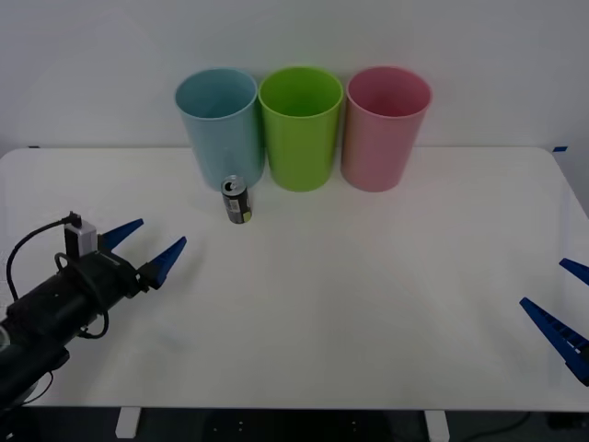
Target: Grasp the object on the table and drop it into the matching bin: aluminum can to the light blue bin, PET bottle to the pink bin.
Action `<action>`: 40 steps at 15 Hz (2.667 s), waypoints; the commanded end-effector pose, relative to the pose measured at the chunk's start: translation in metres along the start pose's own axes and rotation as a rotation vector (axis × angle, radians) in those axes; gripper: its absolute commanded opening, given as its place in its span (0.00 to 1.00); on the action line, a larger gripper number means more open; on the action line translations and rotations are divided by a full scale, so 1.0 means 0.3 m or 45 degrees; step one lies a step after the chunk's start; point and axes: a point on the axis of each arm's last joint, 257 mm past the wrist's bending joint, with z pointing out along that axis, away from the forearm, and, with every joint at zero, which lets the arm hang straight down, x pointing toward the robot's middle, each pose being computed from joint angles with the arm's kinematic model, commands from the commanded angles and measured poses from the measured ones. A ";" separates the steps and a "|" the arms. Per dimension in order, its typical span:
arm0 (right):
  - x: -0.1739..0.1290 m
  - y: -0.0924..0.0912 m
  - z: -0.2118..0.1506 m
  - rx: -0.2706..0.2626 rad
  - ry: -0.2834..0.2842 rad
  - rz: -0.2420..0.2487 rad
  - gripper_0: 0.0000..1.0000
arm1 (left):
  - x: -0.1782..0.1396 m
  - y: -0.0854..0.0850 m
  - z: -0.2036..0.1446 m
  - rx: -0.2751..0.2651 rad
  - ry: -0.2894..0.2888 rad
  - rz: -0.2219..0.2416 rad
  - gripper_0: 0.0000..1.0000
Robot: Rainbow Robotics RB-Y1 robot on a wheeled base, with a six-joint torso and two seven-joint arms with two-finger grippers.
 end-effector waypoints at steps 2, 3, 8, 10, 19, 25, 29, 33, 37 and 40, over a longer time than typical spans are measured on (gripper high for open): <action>0.000 0.000 0.000 0.000 0.000 0.000 1.00 | 0.014 -0.005 0.102 -0.070 0.004 0.000 1.00; 0.000 0.000 0.000 0.000 0.000 0.000 1.00 | 0.017 -0.014 0.127 -0.089 0.004 0.000 1.00; 0.000 0.000 0.000 0.000 0.000 0.000 1.00 | 0.047 -0.058 0.216 -0.172 0.011 -0.002 1.00; 0.000 0.000 0.000 0.000 0.000 0.000 1.00 | 0.050 -0.070 0.240 -0.191 0.015 0.004 1.00; 0.000 0.000 0.000 0.000 0.000 0.000 1.00 | 0.090 -0.094 0.402 -0.278 0.062 -0.006 1.00; 0.000 0.000 0.000 0.000 0.000 0.000 1.00 | 0.102 -0.143 0.484 -0.320 0.080 -0.007 1.00; 0.000 0.000 0.000 0.000 0.000 0.000 1.00 | 0.126 -0.123 0.554 -0.344 0.136 0.005 1.00; 0.000 0.000 0.000 0.000 0.000 0.000 1.00 | 0.113 -0.099 0.596 -0.372 0.157 0.023 1.00; 0.000 0.000 0.000 0.000 0.000 0.000 1.00 | 0.116 -0.087 0.604 -0.389 0.170 0.038 1.00; 0.000 0.000 0.000 0.000 0.000 0.000 1.00 | 0.118 -0.095 0.607 -0.390 0.171 0.038 1.00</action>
